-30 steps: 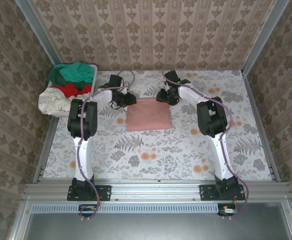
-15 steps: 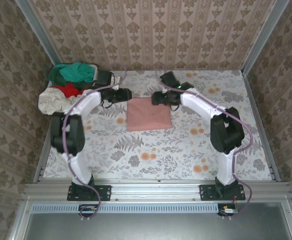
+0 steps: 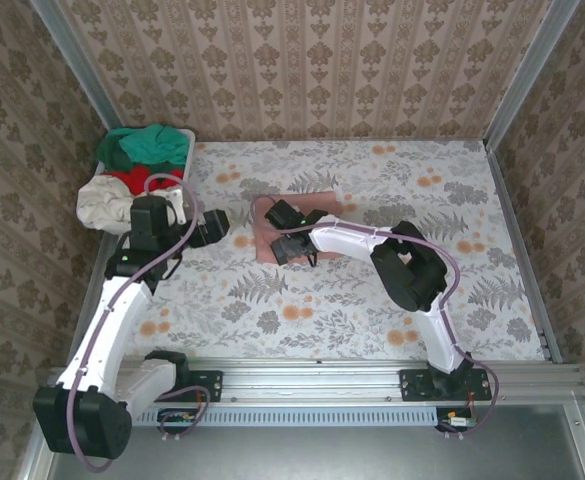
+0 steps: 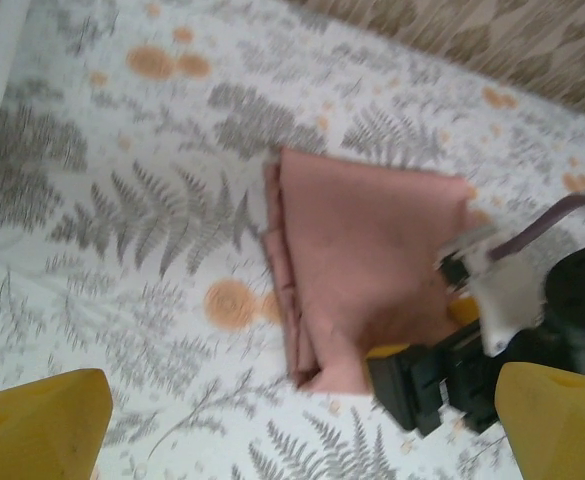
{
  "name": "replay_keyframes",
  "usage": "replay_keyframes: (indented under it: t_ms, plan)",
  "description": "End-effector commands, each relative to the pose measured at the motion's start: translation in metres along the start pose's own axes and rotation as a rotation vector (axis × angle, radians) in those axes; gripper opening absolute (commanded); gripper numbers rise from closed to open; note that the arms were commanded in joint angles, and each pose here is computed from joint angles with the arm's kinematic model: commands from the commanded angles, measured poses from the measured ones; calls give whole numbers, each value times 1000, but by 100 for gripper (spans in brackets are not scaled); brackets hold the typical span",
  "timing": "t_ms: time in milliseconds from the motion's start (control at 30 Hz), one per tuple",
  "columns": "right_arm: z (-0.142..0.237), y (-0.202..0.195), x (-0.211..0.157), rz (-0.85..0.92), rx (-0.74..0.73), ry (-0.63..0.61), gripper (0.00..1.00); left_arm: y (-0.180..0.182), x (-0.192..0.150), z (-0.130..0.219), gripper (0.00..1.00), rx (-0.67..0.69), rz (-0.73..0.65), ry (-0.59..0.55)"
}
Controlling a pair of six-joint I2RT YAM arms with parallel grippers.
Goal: Fold and stack the t-shirts
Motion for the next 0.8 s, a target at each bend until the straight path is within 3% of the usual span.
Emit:
replay_keyframes:
  t_ms: [0, 300, 400, 600, 767]
  plan:
    - [-11, -34, -19, -76, -120, 106, 100, 13, -11, -4, 100, 38, 39, 37]
    - [-12, -119, -58, -273, -159, 199, 100, 3, -1, -22, 100, -13, 15, 77]
    - [-11, -148, -64, -278, -157, 188, 100, -1, 6, -24, 100, -15, 7, 78]
    - [-16, -200, -83, -302, -85, 294, 100, 0, 3, -21, 100, -19, 1, 68]
    - [-12, -254, -103, -301, -183, 378, 100, 3, 1, -15, 100, -3, -6, 61]
Point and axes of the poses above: each hand's point on the last joint's axis, 136 mm out from that joint toward the fingers, its own z axis back along the fingers, its own y axis along the line the jaws close on, x = y × z, the point moved 4 cm from there along z, back along the fingers, and after that the axes turned 10 degrees about z, right-handed, at the moved point
